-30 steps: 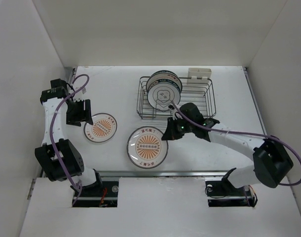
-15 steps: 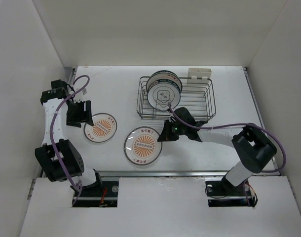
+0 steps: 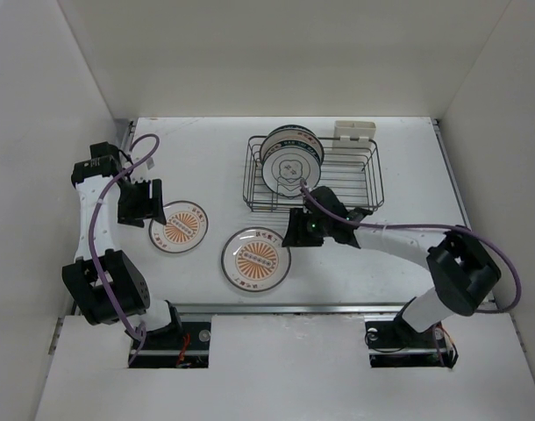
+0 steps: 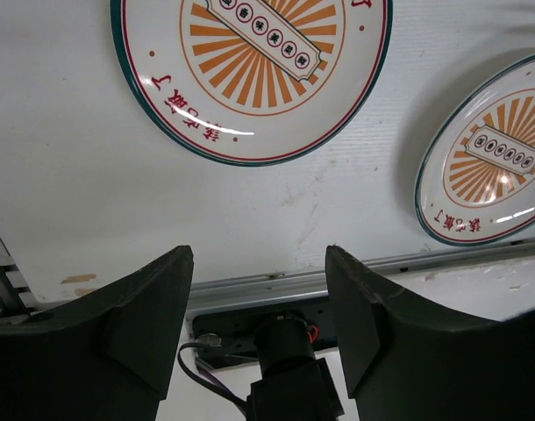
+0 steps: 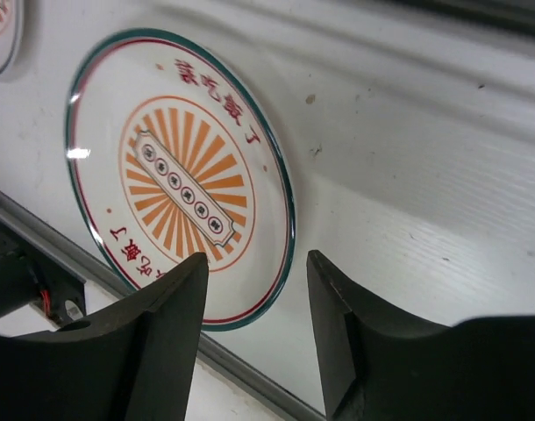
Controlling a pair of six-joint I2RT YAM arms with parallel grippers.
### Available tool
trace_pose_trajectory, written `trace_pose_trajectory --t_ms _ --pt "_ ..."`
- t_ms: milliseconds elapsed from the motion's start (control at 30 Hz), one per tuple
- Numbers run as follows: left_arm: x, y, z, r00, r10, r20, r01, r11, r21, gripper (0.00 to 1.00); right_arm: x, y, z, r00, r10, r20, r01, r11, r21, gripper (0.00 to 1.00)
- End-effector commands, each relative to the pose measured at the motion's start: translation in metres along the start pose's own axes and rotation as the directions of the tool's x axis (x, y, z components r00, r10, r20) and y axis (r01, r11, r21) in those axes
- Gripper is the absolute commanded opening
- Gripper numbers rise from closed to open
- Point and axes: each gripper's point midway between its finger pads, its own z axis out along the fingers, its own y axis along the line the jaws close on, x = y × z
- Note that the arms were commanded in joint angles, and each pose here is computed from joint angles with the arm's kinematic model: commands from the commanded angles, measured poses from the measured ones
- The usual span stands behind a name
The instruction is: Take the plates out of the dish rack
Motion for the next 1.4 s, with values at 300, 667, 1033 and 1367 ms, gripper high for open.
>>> trace_pose_trajectory --t_ms 300,667,1033,1367 --pt "-0.006 -0.007 -0.024 0.998 0.029 0.063 -0.029 1.000 -0.001 0.59 -0.135 0.042 -0.136 0.849 -0.318 0.423 0.239 0.944 0.230 0.67" --pt "-0.007 -0.001 -0.033 0.993 0.054 0.104 -0.048 0.997 -0.058 0.59 -0.260 -0.012 -0.106 0.797 -0.502 0.335 0.298 0.810 0.504 0.66" --pt "-0.007 0.006 -0.022 0.998 0.041 0.056 -0.037 0.997 -0.067 0.59 -0.273 -0.032 -0.059 0.811 -0.504 0.297 0.378 0.839 0.392 0.47" --pt "-0.006 0.010 -0.021 0.998 0.041 0.051 -0.036 0.996 -0.084 0.59 -0.269 -0.046 -0.037 0.816 -0.504 0.283 0.386 0.840 0.382 0.42"
